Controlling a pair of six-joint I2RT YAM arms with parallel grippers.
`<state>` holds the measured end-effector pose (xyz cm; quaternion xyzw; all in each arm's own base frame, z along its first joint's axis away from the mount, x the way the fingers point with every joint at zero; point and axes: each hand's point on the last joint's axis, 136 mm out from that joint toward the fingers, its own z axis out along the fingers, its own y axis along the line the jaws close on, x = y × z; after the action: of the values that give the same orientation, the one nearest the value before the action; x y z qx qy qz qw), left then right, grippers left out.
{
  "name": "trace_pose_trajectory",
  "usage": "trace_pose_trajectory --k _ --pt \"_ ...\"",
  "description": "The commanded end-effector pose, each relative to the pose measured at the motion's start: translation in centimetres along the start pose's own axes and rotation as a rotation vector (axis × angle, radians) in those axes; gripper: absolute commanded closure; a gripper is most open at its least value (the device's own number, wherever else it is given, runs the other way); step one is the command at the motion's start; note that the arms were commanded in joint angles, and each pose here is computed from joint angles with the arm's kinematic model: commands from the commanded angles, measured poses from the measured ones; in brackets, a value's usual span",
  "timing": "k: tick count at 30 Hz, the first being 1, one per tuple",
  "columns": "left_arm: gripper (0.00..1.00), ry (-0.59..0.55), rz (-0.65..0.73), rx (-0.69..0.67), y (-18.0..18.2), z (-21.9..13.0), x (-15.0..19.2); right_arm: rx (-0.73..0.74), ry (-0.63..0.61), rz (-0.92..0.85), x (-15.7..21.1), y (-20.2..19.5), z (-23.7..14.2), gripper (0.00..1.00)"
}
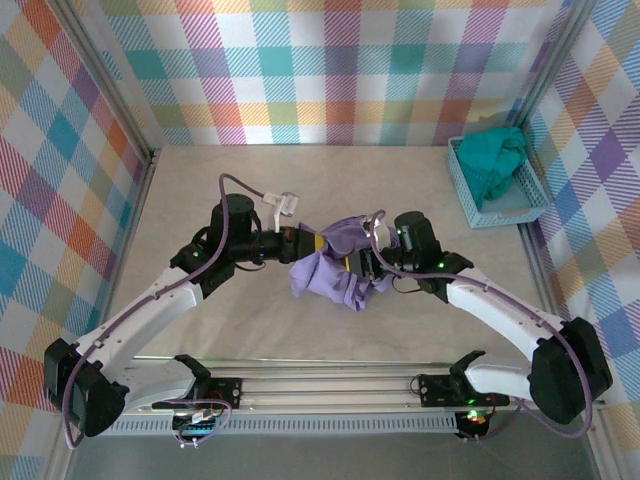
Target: Fold the inside-out t-shirt
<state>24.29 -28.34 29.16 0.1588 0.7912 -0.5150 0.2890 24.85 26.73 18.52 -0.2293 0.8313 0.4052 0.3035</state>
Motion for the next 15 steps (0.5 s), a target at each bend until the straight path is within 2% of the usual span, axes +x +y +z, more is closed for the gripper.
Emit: trace_pose_trajectory --k 1,3,6,11,15 --pt "1.0 -0.031 0.019 -0.049 0.7 -0.6 -0.8 -0.071 -0.136 -0.06 -3.7 2.2 -1.9 0.98" --pt "1.0 -0.058 -0.018 -0.121 2.3 -0.9 -1.0 -0.194 -0.194 -0.098 -4.4 4.1 -3.5 1.0" --pt "1.0 -0.104 -0.102 -0.198 5.0 -1.5 -1.7 -0.371 -0.213 -0.152 -4.3 6.5 -5.1 1.0" --pt "1.0 -0.115 -0.175 -0.226 7.0 -1.6 -1.9 -0.506 -0.235 -0.197 -4.0 8.0 -6.0 1.0" --pt "0.93 -0.098 -0.178 -0.306 8.7 -1.7 -1.3 -0.554 -0.238 -0.229 -3.8 8.5 -6.2 1.0"
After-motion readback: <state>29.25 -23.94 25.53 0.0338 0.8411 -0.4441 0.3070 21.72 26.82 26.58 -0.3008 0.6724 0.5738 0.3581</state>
